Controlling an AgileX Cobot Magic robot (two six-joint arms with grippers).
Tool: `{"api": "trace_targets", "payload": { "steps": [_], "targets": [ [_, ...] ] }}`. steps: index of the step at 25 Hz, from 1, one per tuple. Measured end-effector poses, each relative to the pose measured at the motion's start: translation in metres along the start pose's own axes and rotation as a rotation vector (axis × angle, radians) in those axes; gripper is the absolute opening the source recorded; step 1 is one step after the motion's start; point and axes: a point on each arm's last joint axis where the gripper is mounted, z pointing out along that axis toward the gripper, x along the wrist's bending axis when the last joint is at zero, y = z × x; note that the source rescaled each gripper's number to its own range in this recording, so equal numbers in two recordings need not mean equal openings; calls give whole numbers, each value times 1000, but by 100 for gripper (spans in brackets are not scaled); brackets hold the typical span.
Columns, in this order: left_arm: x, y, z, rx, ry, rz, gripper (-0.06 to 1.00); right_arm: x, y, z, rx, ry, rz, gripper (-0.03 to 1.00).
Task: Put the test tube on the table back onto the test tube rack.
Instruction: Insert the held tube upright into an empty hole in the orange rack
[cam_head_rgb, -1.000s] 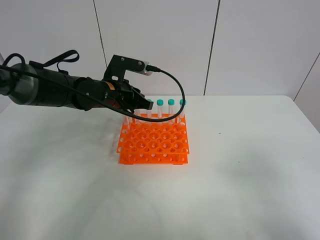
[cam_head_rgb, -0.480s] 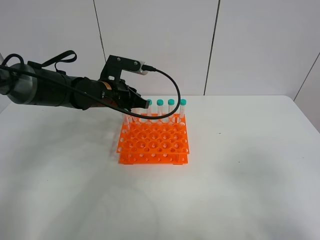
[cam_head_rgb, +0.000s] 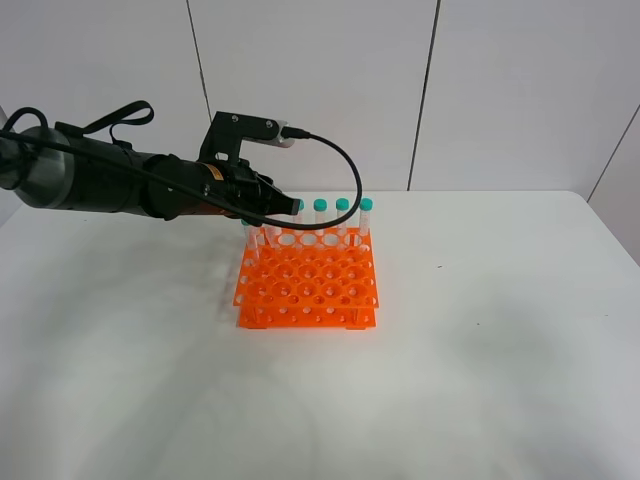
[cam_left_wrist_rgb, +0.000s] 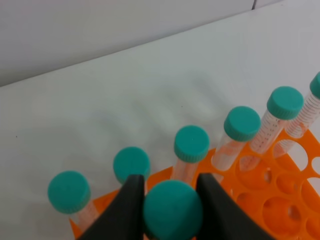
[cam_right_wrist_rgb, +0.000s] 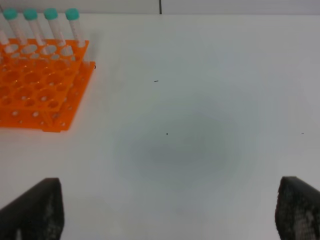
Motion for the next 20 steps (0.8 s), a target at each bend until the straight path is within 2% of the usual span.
{"api": "trace_targets", "payload": {
  "steps": [20],
  "targets": [
    [0,-16,15,26,5,-26,0,0,0,0,0,0,0,92]
  ]
}}
